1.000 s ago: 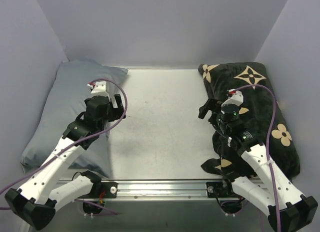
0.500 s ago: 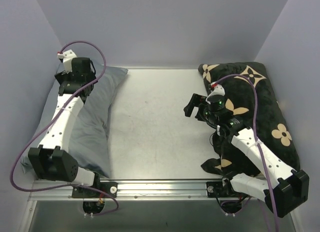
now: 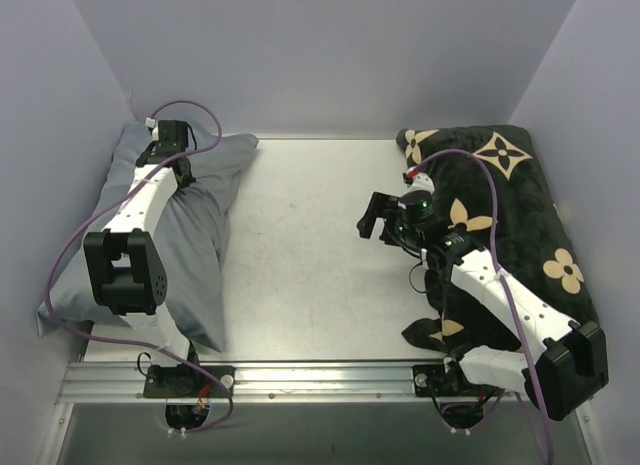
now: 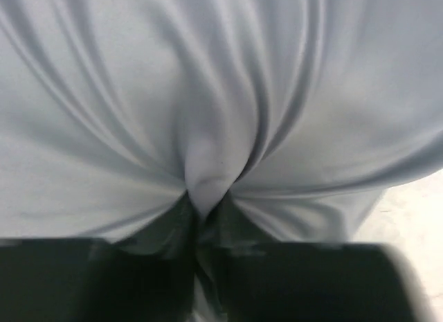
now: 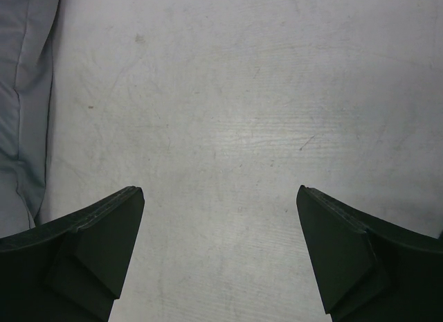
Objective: Remove the pillowcase from the pillow
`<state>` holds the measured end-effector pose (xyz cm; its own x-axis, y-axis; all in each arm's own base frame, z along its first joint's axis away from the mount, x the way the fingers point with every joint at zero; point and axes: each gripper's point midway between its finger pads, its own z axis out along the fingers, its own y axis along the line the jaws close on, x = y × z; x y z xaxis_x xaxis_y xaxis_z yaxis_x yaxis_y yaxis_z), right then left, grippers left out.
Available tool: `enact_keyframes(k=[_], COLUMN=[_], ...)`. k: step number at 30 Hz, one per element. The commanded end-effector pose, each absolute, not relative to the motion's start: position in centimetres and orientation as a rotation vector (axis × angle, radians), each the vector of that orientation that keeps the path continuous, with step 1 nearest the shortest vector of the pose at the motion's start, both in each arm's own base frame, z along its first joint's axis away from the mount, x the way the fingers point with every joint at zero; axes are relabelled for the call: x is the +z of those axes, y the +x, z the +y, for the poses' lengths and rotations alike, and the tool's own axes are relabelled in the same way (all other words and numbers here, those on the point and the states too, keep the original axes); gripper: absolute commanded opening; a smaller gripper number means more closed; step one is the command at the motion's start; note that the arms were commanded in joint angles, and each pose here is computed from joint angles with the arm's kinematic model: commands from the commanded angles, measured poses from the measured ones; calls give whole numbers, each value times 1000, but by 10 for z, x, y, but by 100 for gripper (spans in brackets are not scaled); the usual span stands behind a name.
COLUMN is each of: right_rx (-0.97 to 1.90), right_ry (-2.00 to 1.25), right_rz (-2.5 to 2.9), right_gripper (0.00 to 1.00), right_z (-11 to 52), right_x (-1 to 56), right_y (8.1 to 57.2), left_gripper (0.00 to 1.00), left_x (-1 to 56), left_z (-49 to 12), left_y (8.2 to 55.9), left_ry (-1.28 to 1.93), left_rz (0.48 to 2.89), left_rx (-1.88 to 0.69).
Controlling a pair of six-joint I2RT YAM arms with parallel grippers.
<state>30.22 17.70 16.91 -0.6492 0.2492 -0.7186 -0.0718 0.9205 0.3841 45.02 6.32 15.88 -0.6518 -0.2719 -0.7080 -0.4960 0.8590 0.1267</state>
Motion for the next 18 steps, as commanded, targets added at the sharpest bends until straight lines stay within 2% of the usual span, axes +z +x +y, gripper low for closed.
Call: enact_keyframes(k=[1,5,11,12,16,18], right_rx=[520,512,514,515,565,596], right_ry=[117,89,25,22,-4,-14], right_rz=[2187,2198,2194,2190,2157,2177], right_gripper=[99,99,99,99,100,100], right_z=[188,197,220,220,229,231], right_x=[183,185,199,201,222,214], right_y=[313,325,362,369,408,423], left_gripper=[0,0,0,0,0,0], left_x=[167,194,224,237,230,229], left_z=[19,-31,-97,-99,-104,-104], left_y=[461,450,403,392,355,341], left_ry=[-423,-217,63,71,115,113], left_rz=[2336,2309,2301,2279,2303,2306], left_rx=[214,220,201,174,115,83])
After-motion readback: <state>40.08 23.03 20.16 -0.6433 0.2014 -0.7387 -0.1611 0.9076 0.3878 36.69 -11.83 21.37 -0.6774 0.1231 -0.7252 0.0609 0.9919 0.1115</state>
